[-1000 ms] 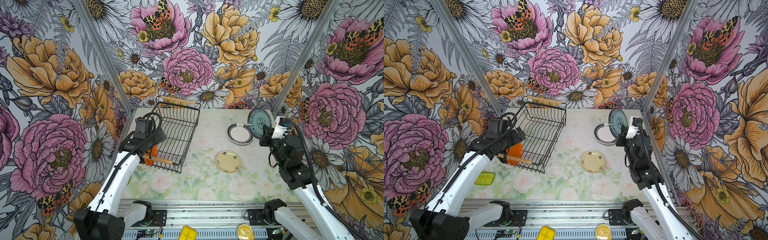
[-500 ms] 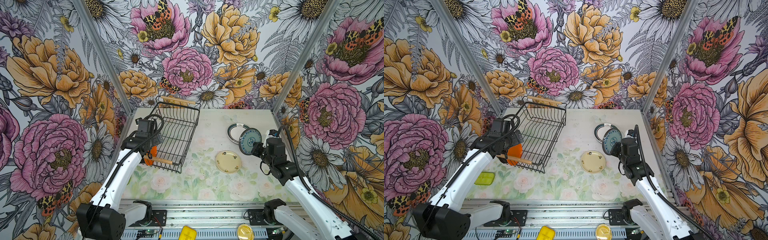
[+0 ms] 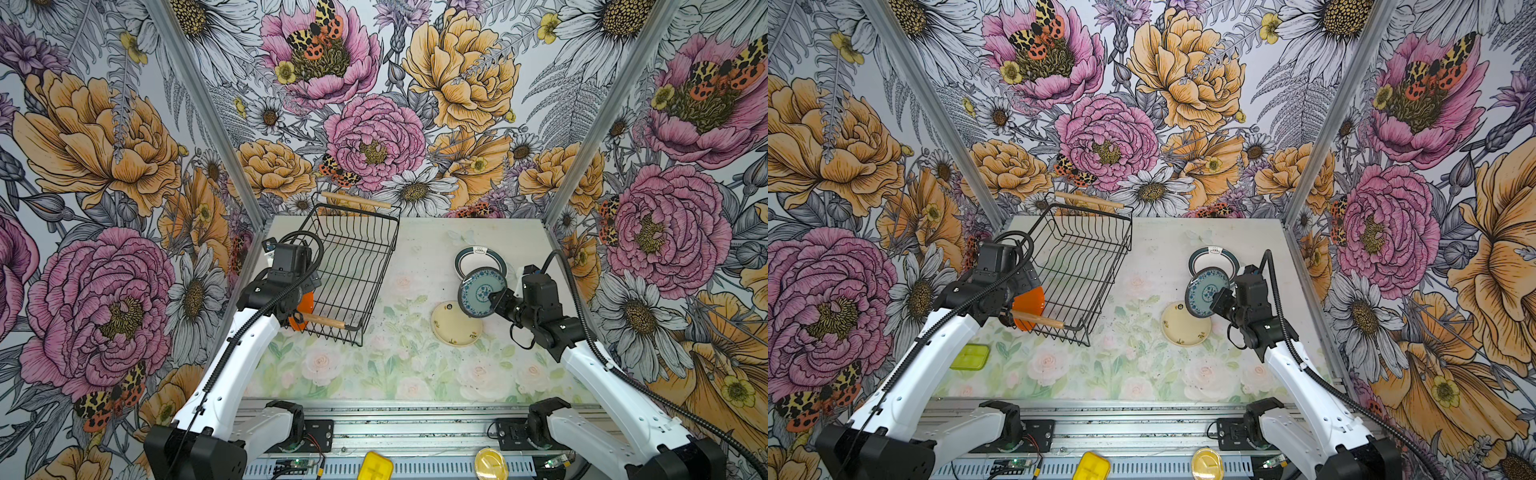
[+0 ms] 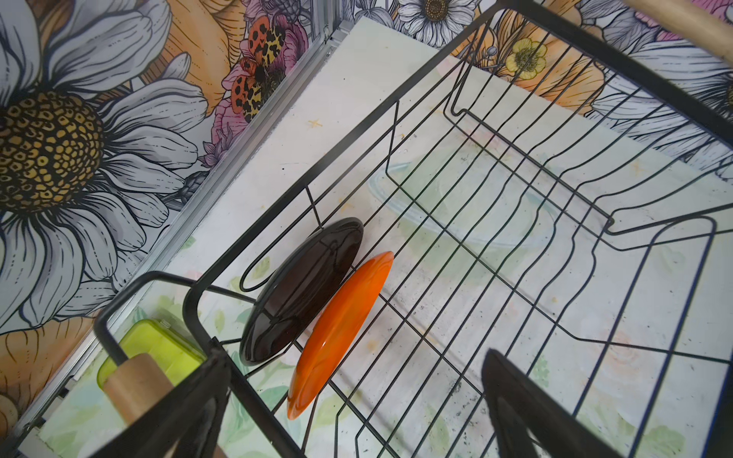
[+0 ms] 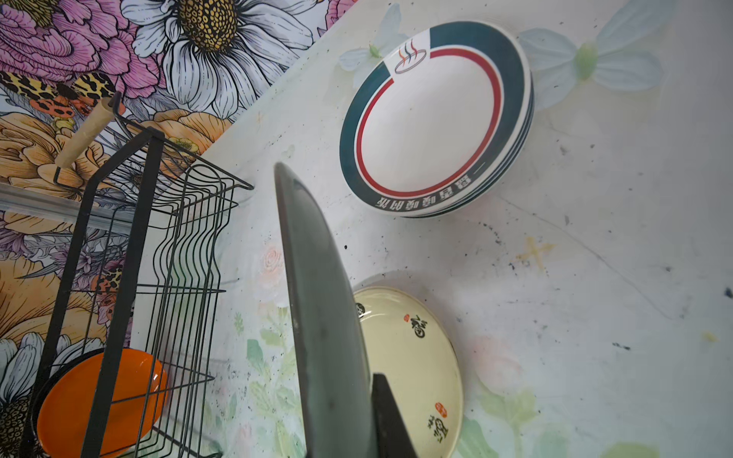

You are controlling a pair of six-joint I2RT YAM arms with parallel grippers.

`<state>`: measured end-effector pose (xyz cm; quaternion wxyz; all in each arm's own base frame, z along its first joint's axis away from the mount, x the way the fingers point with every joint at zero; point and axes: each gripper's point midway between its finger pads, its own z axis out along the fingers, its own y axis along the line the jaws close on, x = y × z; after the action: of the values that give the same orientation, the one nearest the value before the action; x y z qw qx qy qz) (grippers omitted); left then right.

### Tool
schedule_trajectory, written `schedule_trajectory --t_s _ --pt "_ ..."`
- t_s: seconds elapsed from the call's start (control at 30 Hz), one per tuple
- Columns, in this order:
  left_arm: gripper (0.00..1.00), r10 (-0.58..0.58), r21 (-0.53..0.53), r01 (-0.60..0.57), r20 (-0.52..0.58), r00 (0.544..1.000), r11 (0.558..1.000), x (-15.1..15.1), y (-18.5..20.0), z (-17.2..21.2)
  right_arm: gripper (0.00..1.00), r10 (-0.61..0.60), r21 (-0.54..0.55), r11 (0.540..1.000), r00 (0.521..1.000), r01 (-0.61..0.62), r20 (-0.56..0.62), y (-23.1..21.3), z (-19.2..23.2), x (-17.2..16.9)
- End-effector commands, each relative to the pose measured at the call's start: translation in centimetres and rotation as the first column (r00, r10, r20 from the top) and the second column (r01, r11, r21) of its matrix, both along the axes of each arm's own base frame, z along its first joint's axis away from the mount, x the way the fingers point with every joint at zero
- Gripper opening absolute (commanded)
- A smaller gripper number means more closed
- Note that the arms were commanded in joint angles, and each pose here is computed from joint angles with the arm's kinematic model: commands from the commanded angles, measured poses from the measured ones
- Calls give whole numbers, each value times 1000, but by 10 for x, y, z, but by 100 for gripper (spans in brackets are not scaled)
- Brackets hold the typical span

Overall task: Unload the plates from the dish rack
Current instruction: 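Lower the blue-and-white plate onto the cream plates with the right gripper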

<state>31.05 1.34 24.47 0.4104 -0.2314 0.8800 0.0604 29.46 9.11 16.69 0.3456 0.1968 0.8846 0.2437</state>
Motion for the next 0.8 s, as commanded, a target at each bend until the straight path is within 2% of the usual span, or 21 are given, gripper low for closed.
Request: schedule_trajectory --t_s 0.0,0.13,0.33,0.47,0.77 --pt "99 -22 -42 25 79 997 999 1 -3 12 0 30 64 997 1000 -30 8 11 7 2" --pt "99 -33 -58 38 85 996 998 0 -1 15 0 38 81 996 999 -37 -16 14 -1 0" --pt "99 -87 -123 88 9 996 989 8 -10 -6 0 64 136 989 994 -52 -85 23 -20 -4" --pt "99 -68 -117 67 -6 998 991 8 -7 -13 0 61 150 988 993 -45 -103 24 -27 -7" --pt "99 -60 -75 66 82 995 995 -2 0 6 0 97 193 979 977 -60 -188 32 -53 -13"
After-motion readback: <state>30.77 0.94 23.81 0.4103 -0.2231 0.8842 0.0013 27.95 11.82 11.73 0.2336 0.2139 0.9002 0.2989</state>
